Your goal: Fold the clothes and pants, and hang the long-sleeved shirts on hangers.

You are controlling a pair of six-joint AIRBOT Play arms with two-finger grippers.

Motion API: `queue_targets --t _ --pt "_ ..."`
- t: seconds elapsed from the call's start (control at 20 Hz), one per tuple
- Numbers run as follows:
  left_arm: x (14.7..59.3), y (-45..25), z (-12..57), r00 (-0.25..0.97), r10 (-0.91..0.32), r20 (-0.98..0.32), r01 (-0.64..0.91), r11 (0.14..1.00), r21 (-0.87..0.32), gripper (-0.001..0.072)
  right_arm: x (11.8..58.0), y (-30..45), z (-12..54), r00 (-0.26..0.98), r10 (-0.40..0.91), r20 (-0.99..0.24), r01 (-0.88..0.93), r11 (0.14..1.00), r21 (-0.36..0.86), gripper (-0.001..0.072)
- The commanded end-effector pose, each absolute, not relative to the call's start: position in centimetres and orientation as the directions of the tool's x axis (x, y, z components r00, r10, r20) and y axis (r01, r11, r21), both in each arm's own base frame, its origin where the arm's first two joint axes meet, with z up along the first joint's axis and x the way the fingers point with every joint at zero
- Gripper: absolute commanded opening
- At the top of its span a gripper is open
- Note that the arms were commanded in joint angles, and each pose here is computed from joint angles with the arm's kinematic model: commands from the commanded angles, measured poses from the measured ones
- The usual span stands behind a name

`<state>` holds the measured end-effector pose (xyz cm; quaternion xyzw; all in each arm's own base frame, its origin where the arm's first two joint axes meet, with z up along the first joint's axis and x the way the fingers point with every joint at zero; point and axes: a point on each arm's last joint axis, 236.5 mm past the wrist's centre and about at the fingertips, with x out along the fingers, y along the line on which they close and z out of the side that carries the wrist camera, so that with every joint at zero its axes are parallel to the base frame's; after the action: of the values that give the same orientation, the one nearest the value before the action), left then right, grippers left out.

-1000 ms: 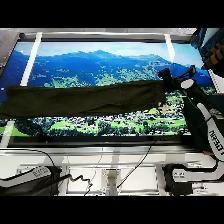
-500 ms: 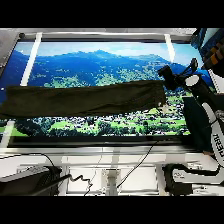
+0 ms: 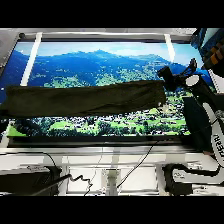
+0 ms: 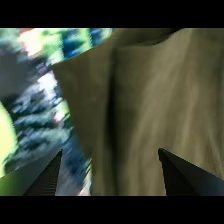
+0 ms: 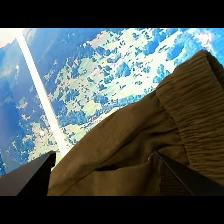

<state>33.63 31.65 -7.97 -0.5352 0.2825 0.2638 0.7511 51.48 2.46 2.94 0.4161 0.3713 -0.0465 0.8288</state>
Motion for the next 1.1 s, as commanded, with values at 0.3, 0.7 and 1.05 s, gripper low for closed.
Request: queue_targets --t 0.3,0.7,1.05 --pt "37.0 33.2 -10.5 0.648 0.269 -0.713 -0.752 0.378 -0.541 0.0576 50.9 3.7 3.7 0.708 0.281 -0.648 0.387 0.612 0.689 0.0687" --pt "42.2 32.2 -5.2 0.736 0.214 -0.642 -0.604 0.634 -0.482 0.0013 48.0 8.5 5.9 0.638 0.412 -0.651 0.108 0.789 0.605 0.0514" --pt "45.0 26.8 9.5 0.852 0.085 -0.516 -0.297 0.891 -0.344 0.0014 50.8 20.2 13.3 0.735 0.498 -0.461 -0.204 0.81 0.549 0.0029"
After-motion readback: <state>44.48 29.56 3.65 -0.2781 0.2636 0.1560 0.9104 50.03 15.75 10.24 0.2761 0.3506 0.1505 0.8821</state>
